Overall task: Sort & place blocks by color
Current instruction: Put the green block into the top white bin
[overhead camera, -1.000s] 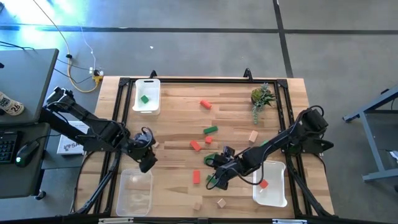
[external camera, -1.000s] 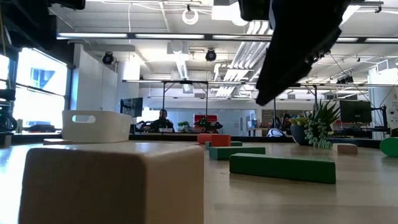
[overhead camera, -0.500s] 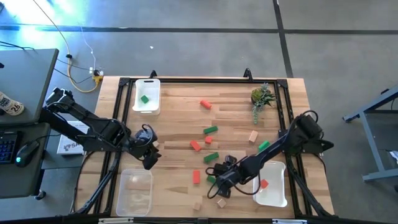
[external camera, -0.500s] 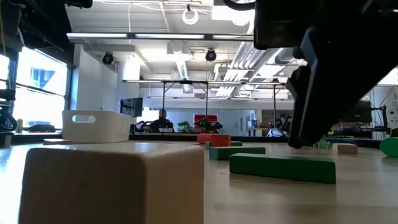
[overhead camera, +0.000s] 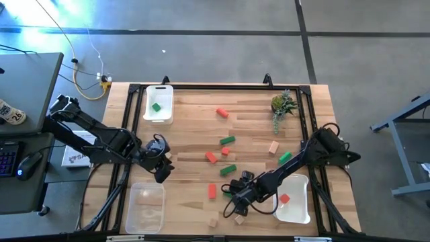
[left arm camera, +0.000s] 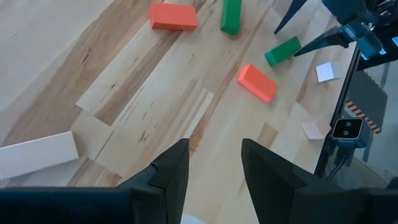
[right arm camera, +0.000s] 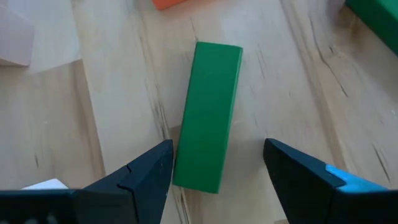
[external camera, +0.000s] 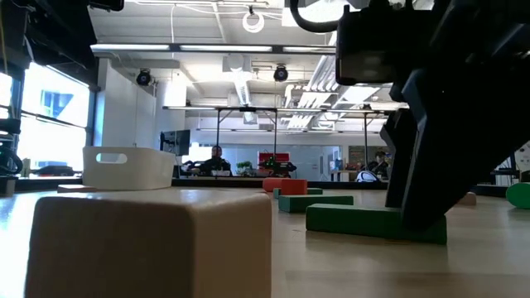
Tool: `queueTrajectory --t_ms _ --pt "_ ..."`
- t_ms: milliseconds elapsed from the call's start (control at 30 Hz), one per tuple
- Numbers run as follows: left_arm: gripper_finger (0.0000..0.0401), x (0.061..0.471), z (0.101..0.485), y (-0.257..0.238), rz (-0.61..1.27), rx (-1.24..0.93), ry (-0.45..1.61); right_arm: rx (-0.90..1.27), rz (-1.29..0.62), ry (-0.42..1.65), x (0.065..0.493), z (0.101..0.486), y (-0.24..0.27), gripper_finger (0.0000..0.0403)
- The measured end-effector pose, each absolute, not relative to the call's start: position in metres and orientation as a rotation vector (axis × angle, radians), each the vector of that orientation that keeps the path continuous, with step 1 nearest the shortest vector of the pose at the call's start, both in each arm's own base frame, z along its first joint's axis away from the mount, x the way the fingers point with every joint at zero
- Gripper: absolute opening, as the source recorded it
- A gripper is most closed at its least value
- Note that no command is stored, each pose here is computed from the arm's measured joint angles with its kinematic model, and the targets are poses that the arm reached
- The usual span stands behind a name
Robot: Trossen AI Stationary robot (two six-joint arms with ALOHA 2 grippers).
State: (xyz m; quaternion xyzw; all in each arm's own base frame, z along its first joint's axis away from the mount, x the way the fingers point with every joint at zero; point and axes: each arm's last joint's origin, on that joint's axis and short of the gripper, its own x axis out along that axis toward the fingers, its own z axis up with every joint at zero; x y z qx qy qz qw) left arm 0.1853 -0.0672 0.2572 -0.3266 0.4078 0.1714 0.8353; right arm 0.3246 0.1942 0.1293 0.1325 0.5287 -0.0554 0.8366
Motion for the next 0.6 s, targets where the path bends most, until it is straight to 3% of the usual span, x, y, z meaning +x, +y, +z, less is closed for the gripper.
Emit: queueTrajectory --t_ms 167,600 --pt "0.0133 0.185 0.257 -0.067 0.362 -0.686 0.863 0.268 -0.171 1.134 0.323 0.126 0.192 0.0233" --pt "0.0133 0.185 0.257 -0.067 0.366 -0.652 0.852 0.261 -0.240 1.164 0.323 0.123 0.182 0.0147"
